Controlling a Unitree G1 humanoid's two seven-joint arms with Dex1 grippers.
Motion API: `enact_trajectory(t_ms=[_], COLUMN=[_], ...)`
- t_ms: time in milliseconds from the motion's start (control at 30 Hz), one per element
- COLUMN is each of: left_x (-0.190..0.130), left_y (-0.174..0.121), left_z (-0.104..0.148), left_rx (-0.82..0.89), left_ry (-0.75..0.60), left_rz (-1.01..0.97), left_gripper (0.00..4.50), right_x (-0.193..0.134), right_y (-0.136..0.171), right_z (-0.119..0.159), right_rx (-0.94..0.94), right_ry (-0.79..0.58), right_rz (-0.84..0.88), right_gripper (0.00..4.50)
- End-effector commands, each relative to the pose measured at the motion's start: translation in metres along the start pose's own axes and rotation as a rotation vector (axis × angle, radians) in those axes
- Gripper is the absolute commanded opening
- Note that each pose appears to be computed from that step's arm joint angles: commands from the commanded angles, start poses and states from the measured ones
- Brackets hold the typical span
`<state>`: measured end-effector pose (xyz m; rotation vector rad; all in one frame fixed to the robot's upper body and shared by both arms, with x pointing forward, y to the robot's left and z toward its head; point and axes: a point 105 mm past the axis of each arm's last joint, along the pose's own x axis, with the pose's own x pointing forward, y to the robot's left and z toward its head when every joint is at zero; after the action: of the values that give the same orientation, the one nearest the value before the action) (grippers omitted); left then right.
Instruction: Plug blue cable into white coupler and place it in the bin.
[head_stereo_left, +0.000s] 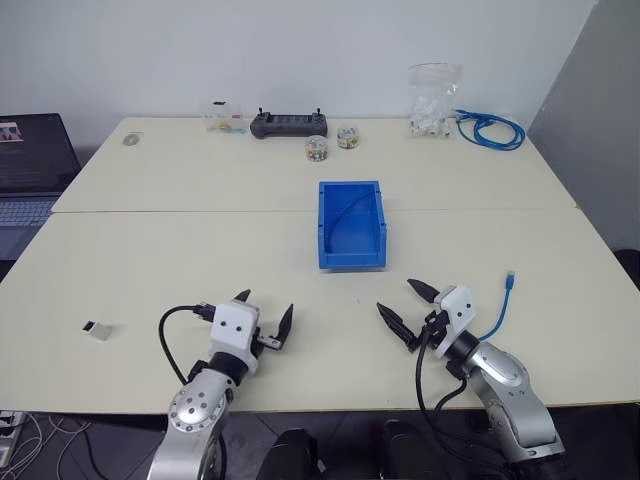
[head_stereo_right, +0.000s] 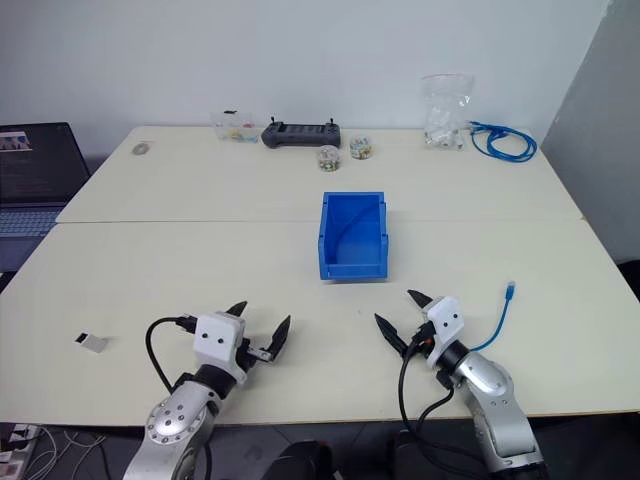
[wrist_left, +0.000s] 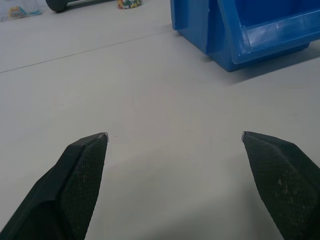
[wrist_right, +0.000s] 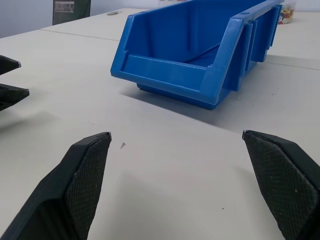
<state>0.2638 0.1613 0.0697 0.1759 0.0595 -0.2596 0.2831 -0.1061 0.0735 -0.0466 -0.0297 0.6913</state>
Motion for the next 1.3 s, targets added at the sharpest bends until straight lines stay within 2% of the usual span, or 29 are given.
enact_trajectory(t_ms=[33, 267, 533, 867, 1000, 1100, 1300], left_x=[-0.001, -0.004, -0.005, -0.005, -0.004, 0.003, 0.013], left_y=[0.0, 0.001, 0.006, 0.011, 0.002, -0.004, -0.052], left_z=[0.016, 0.014, 0.022, 0.023, 0.035, 0.048, 0.072], left_rx=[0.017, 0.032, 0.104, 0.051, -0.023, -0.01, 0.097], left_ry=[-0.062, -0.044, -0.099, -0.112, -0.144, -0.179, -0.216], left_rz=[0.014, 0.021, 0.05, 0.023, -0.132, -0.232, -0.666], left_gripper=[4.5, 4.5, 4.5, 4.5, 4.5, 4.5, 4.5], right_x=[0.003, 0.003, 0.004, 0.003, -0.001, -0.007, -0.042], right_y=[0.004, 0.005, 0.006, 0.005, 0.004, 0.003, -0.009], right_z=[0.013, 0.013, 0.012, 0.013, 0.017, 0.023, 0.046], right_rx=[-0.024, -0.022, -0.022, -0.025, -0.045, -0.07, -0.15], right_ry=[-0.046, -0.046, -0.047, -0.046, -0.054, -0.064, -0.074], right_rz=[0.019, 0.024, 0.027, 0.024, 0.009, -0.012, -0.155], right_gripper=[4.46, 4.46, 4.46, 4.46, 4.46, 4.46, 4.46])
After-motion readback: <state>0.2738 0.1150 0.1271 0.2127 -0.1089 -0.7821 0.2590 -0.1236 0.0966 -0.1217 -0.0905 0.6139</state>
